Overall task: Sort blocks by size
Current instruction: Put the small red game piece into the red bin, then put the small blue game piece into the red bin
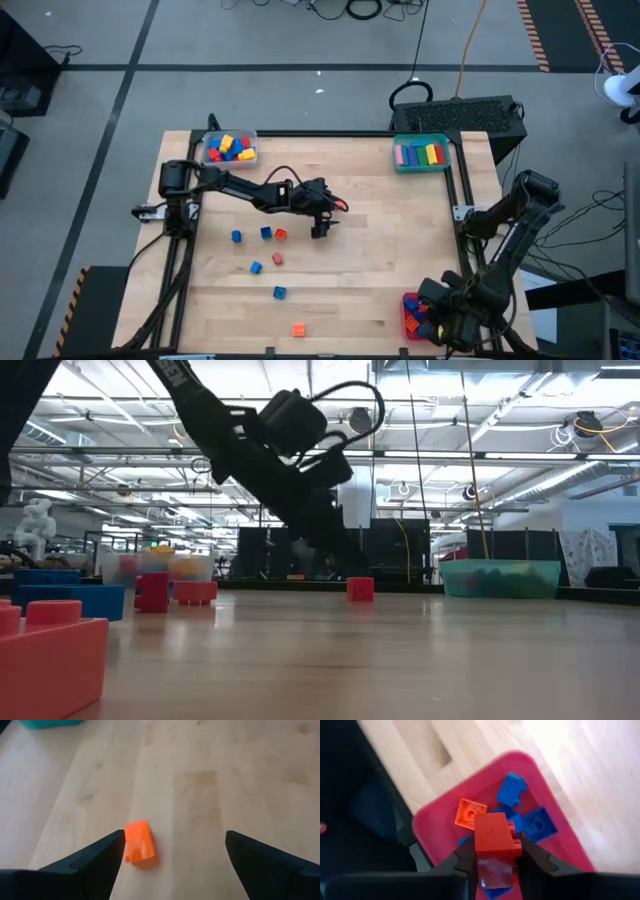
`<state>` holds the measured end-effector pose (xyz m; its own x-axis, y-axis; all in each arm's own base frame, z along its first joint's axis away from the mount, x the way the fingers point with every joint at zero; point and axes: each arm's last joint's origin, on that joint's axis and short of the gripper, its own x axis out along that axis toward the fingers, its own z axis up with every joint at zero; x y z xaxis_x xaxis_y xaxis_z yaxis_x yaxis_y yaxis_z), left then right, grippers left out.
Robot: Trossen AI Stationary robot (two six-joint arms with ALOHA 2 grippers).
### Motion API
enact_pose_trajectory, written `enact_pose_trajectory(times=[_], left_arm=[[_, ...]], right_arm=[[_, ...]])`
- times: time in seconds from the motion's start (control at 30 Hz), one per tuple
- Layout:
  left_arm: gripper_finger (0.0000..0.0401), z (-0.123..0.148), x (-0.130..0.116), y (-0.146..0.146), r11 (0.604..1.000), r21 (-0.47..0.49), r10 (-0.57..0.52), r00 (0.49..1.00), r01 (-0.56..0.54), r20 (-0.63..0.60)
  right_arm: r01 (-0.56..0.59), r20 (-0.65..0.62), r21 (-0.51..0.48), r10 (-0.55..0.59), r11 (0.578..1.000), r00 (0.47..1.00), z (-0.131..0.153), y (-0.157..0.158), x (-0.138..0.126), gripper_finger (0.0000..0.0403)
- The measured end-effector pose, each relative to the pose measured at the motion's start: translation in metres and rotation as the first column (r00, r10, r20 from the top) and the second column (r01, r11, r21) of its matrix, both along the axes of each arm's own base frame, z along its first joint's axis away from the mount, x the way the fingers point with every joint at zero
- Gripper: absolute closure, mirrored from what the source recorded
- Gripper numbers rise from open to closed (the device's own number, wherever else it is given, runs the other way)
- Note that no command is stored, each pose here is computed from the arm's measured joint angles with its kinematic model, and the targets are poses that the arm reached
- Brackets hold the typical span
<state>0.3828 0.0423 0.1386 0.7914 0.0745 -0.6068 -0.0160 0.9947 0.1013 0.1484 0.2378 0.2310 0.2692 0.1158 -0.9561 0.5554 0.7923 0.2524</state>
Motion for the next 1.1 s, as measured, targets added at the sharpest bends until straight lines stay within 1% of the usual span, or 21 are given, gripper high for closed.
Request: enact_pose_trajectory(times=[0.13, 0.27, 0.33, 0.43, 0.57, 0.7, 0.77, 0.87, 0.93, 1.0, 1.03, 1.1], left_arm=[[0.0055, -0.006, 0.0, 0.009, 1.0, 0.003, 0.024, 1.0, -0.024, -0.007], [0.0055, -0.012, 0.001, 0.015, 0.997, 0.054, 0.06, 0.998, -0.059, -0.015], [0.0055, -0.016, 0.002, 0.017, 0.996, 0.06, 0.063, 0.998, -0.062, -0.012], [0.0056, -0.025, 0.004, 0.018, 0.996, 0.051, 0.068, 0.998, -0.068, -0.014], [0.007, -0.037, 0.007, 0.018, 0.996, 0.014, 0.091, 0.995, -0.09, -0.03], [0.0113, -0.039, 0.012, 0.018, 0.995, 0.005, 0.096, 0.995, -0.096, -0.025], [0.0144, -0.039, 0.013, 0.018, 0.995, 0.004, 0.095, 0.995, -0.095, -0.025], [0.0202, -0.039, 0.013, 0.019, 0.992, -0.006, 0.127, 0.992, -0.127, -0.023], [0.0247, -0.04, 0.012, 0.02, 0.99, -0.006, 0.137, 0.99, -0.137, -0.025], [0.029, -0.04, 0.012, 0.02, 0.989, -0.018, 0.148, 0.989, -0.148, -0.025], [0.0305, -0.04, 0.012, 0.02, 0.99, -0.026, 0.139, 0.99, -0.14, -0.025], [0.0306, -0.037, 0.012, 0.018, 0.993, -0.059, 0.1, 0.995, -0.101, -0.02]], right_arm=[[0.041, -0.042, -0.012, -0.041, 0.999, 0.998, -0.012, 0.006, 0.003, 0.0261], [0.05, -0.054, -0.03, -0.052, 0.998, 0.997, -0.018, 0.007, 0.004, 0.0213], [0.079, -0.064, -0.037, -0.081, 0.996, 0.995, -0.019, 0.006, 0.004, 0.0199], [0.106, -0.067, -0.032, -0.107, 0.994, 0.992, -0.018, 0.006, 0.003, 0.0193], [0.116, -0.063, -0.02, -0.117, 0.993, 0.991, -0.018, 0.007, 0.004, 0.0202], [0.116, -0.059, -0.012, -0.116, 0.993, 0.991, -0.018, 0.008, 0.004, 0.022], [0.117, -0.053, -0.011, -0.117, 0.993, 0.992, -0.018, 0.008, 0.005, 0.023], [0.115, -0.026, -0.019, -0.116, 0.993, 0.993, -0.018, 0.008, 0.006, 0.0245], [0.096, 0.038, -0.042, -0.094, 0.994, 0.995, -0.017, 0.008, 0.008, 0.0254], [0.067, 0.139, -0.093, -0.053, 0.993, 0.989, -0.016, 0.008, 0.011, 0.0262], [0.048, 0.201, -0.137, -0.02, 0.989, 0.979, -0.015, 0.007, 0.013, 0.0265], [0.012, 0.324, -0.24, 0.069, 0.971, 0.944, -0.012, 0.007, 0.018, 0.0269]])
